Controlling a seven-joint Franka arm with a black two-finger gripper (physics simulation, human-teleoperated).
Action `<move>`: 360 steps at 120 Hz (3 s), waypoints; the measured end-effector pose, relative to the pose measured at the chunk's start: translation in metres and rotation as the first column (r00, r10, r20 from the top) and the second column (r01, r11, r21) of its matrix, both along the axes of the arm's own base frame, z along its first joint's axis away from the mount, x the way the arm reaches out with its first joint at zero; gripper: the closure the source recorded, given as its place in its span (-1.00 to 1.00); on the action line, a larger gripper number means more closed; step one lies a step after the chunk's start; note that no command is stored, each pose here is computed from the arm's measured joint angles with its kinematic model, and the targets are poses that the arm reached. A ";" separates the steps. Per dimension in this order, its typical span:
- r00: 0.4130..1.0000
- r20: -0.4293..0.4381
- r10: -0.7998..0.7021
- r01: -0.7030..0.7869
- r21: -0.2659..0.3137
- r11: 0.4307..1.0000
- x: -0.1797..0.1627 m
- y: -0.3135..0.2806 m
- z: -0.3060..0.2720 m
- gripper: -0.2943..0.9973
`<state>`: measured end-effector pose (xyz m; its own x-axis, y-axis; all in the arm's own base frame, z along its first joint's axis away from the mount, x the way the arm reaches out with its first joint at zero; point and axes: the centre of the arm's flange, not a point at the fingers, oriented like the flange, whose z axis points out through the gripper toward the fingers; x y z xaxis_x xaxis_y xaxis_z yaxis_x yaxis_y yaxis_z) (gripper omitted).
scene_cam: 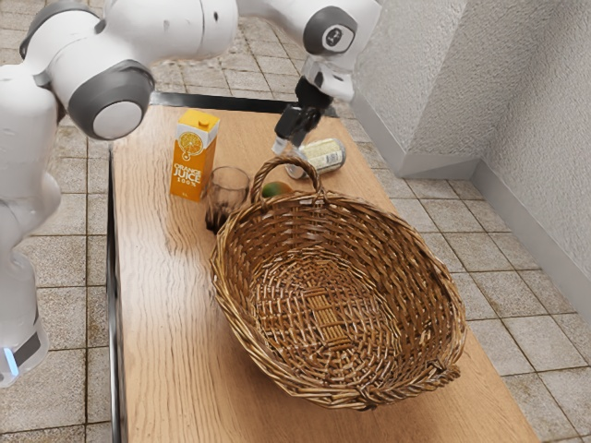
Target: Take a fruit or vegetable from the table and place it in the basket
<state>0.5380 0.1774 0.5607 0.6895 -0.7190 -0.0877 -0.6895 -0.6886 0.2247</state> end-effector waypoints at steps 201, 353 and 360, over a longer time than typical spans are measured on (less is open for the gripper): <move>0.958 0.030 -0.284 0.284 -0.008 0.959 -0.016 0.011 -0.132 -0.54; 0.959 0.025 -0.284 0.283 0.040 0.958 -0.011 0.012 -0.160 -0.57; 0.959 0.026 -0.283 0.282 0.041 0.959 -0.011 0.012 -0.160 -0.56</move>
<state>0.5269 0.1891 0.4008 0.4616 -0.8815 -0.0996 -0.8632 -0.4722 0.1786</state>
